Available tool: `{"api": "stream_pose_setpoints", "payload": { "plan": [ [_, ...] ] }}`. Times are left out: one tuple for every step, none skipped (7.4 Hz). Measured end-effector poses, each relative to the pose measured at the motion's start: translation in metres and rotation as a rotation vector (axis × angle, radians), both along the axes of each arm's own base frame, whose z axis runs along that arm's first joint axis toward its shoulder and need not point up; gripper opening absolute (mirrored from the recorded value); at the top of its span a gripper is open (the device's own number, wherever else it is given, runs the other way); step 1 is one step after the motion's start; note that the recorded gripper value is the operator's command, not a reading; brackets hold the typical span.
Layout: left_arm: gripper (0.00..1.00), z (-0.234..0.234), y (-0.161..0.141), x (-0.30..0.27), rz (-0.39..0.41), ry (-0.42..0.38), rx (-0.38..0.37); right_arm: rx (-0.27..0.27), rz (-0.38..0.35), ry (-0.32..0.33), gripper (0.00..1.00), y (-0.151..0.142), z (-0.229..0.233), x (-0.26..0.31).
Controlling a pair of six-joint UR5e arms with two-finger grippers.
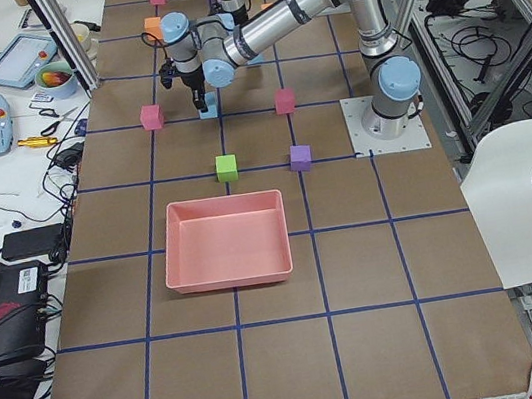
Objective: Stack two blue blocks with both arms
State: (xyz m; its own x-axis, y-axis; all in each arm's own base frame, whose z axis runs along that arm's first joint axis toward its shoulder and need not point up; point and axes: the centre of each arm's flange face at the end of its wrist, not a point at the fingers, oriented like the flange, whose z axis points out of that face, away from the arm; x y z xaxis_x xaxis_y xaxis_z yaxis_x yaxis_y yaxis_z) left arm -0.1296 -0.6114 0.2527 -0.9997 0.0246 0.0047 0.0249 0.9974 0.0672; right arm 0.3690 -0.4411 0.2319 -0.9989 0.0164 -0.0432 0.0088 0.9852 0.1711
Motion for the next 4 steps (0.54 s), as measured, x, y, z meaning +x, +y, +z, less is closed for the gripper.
{"api": "stream_pose_setpoints", "payload": {
  "plan": [
    [0.00, 0.018, -0.001, -0.004, -0.004, 0.000, 0.014, 0.011, 0.000, 0.004, 0.30, 0.006, -0.006, 0.000],
    [0.00, 0.041, 0.003, -0.007, -0.007, 0.001, 0.025, 0.015, -0.004, 0.007, 0.63, 0.008, -0.010, -0.001],
    [0.00, 0.067, 0.010, -0.010, -0.008, 0.004, 0.035, 0.018, -0.012, 0.009, 1.00, 0.009, -0.011, -0.001],
    [0.00, 0.090, 0.021, -0.012, -0.008, 0.006, 0.045, 0.020, -0.022, 0.011, 1.00, 0.010, -0.012, -0.002]
  ]
}}
